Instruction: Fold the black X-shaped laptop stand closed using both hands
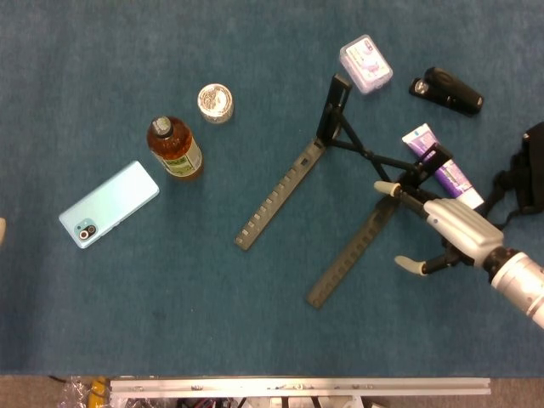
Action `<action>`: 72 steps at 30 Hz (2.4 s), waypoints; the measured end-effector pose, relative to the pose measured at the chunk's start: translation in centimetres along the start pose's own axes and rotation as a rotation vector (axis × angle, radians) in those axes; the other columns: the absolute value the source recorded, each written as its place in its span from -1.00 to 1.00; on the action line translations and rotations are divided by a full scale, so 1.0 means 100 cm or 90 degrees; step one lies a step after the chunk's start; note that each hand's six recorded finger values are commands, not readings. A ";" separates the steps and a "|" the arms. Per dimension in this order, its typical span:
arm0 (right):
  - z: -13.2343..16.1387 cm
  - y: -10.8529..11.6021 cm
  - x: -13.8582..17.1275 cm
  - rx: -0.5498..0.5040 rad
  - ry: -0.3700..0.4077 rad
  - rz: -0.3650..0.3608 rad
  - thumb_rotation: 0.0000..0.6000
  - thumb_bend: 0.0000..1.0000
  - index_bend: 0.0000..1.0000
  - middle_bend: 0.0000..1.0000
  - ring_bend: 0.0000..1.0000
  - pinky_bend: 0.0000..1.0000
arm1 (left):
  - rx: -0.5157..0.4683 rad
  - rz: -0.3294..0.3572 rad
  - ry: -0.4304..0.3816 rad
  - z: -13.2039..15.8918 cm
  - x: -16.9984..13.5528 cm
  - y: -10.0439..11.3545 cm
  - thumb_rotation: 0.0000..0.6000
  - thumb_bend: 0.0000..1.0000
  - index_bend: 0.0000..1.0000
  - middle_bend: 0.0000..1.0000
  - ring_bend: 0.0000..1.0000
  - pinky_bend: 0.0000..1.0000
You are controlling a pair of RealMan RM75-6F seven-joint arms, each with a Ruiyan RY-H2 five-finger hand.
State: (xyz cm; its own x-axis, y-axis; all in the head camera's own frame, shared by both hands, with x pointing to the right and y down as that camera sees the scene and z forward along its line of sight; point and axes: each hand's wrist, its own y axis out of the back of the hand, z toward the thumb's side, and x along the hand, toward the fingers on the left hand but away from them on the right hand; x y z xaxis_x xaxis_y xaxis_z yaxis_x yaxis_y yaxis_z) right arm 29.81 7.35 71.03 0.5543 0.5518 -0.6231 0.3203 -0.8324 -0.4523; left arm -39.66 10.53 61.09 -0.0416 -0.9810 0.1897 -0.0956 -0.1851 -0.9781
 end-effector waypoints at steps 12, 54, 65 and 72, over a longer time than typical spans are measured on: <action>0.005 -0.004 0.003 -0.004 0.011 0.009 1.00 -0.49 -0.92 -0.58 -1.00 -0.89 | -0.002 0.003 0.000 -0.001 -0.001 0.001 1.00 -0.45 -0.63 -0.67 -0.83 -0.72; 0.049 0.024 0.039 -0.014 0.142 -0.045 1.00 -0.49 -0.92 -0.58 -1.00 -0.95 | -0.002 0.006 0.001 0.000 -0.004 0.004 1.00 -0.45 -0.63 -0.67 -0.85 -0.72; 0.066 0.090 0.080 -0.022 0.205 -0.182 1.00 -0.49 -0.92 -0.58 -1.00 -0.95 | 0.001 0.000 -0.003 0.006 -0.003 0.001 1.00 -0.45 -0.63 -0.67 -0.84 -0.72; 0.049 0.092 0.069 -0.028 0.167 -0.181 1.00 -0.49 -0.92 -0.58 -1.00 -0.95 | 0.003 -0.007 -0.006 0.009 -0.002 -0.001 1.00 -0.45 -0.63 -0.67 -0.84 -0.72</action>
State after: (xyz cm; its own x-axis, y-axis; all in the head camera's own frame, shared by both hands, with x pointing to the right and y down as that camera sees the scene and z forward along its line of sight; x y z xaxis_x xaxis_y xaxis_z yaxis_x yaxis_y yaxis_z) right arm 32.86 3.77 59.42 0.6144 0.7341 -0.2891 0.5191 -0.6520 -0.5526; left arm -38.70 10.70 61.09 -0.0312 -0.9795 0.1992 -0.0918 -0.1956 -0.9764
